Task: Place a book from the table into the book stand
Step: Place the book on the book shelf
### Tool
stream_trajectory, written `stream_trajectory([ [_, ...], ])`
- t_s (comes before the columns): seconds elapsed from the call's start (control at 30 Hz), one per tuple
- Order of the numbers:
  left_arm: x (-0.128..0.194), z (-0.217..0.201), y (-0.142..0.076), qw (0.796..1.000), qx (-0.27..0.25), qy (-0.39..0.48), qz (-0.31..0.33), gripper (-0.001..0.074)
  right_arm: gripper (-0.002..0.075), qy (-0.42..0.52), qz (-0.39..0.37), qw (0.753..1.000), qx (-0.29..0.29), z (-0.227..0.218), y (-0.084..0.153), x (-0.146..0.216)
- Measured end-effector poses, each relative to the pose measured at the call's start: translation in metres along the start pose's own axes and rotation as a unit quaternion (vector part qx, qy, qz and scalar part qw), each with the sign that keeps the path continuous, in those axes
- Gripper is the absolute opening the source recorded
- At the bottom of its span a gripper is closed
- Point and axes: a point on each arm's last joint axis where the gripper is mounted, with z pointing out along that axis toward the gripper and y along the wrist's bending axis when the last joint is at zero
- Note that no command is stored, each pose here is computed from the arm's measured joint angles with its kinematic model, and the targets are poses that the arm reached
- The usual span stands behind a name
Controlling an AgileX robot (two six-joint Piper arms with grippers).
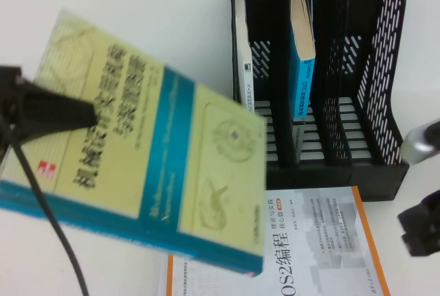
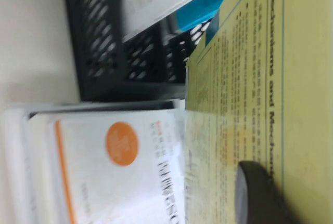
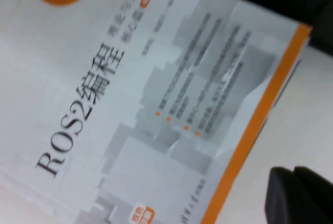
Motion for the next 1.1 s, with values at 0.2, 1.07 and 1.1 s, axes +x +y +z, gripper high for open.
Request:
stream_trajectory([
  [0.2,-0.005,0.011,-0.037,0.998,0.043,-0.003,0.052,0.0195,-0.0003,-0.031,0.009,0.999,0.023,-0.028,0.0,-0.005],
  [1.07,-0.094,0.172,-0.116,0.989,0.092,0.009,0.113,0.0195,-0.0003,-0.161,0.141,0.932,0.294,-0.178,-0.032,0.049],
  [1.1,-0.097,0.176,-0.118,0.99,0.082,0.004,0.114,0.0195,-0.0003,-0.166,0.145,0.93,0.293,-0.18,-0.031,0.051],
])
